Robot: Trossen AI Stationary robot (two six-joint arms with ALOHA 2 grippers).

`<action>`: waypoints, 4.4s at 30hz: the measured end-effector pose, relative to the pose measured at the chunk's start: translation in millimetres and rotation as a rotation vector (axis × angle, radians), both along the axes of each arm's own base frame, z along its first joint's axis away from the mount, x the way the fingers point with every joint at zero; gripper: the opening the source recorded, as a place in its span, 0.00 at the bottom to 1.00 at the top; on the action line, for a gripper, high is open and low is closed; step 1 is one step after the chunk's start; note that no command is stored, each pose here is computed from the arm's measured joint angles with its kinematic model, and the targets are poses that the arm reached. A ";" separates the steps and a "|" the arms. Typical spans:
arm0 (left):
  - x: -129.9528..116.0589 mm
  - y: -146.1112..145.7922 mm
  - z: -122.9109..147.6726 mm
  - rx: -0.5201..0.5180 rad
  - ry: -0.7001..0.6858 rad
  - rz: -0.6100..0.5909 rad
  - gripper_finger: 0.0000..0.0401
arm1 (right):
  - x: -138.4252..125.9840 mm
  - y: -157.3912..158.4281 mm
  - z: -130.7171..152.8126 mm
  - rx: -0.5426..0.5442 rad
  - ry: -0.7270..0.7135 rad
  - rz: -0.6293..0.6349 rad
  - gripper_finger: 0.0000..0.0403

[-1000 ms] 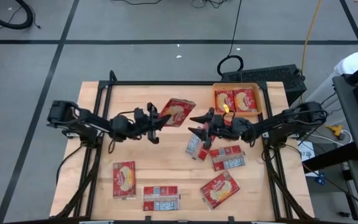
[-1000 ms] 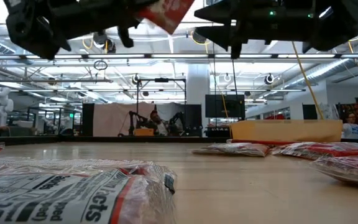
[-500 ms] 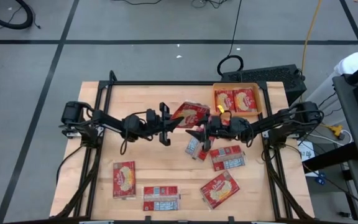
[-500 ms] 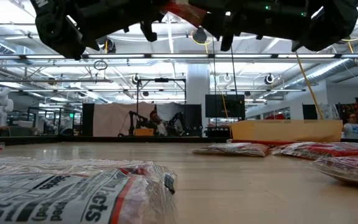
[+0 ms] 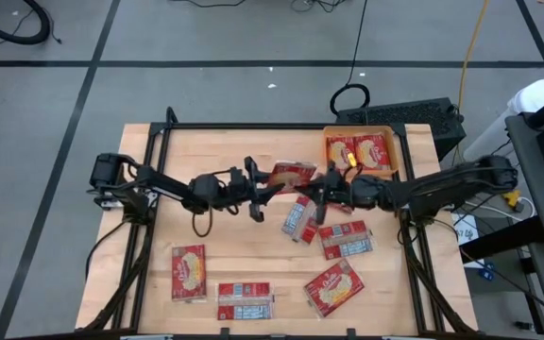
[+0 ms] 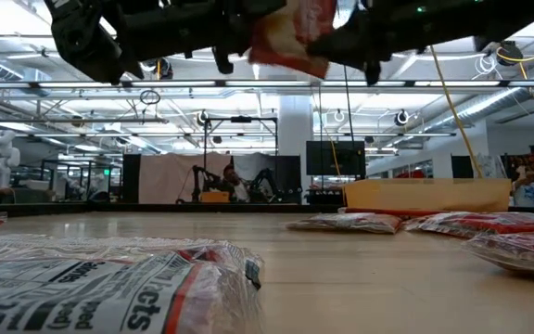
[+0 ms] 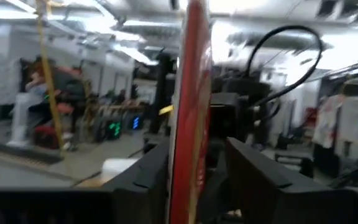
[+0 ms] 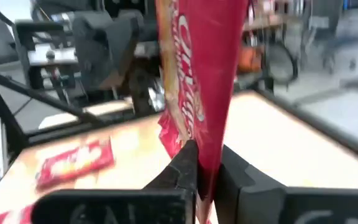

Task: Sort popcorn bags into baskets
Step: Put the red popcorn bag into the orange bin

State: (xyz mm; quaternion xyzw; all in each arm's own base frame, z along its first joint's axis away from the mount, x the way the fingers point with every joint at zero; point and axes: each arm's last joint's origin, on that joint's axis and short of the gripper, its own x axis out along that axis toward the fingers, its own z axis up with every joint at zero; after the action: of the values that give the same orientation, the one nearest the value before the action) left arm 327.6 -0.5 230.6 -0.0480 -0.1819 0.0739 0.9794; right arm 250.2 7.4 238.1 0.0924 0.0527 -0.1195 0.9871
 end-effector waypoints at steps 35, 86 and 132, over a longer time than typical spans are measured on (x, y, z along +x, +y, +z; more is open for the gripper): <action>-0.5 -38.7 -39.8 -0.091 0.484 -0.103 0.52 | -118.4 -128.0 -2.6 0.408 0.575 -0.542 0.02; -5.1 -57.9 -49.0 -0.102 0.578 -0.153 0.52 | -92.6 -138.4 -20.6 0.275 0.666 -0.665 0.35; -8.3 -62.5 -57.3 -0.106 0.667 -0.157 0.52 | -59.1 -132.0 -46.2 0.156 0.607 -0.538 0.03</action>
State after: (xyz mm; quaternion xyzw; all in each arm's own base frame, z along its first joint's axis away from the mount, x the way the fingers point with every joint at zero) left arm 319.3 -63.0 173.2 -0.0859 0.1564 0.0191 0.9838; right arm 191.1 -124.6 191.9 0.1379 0.3242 -0.3908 0.8504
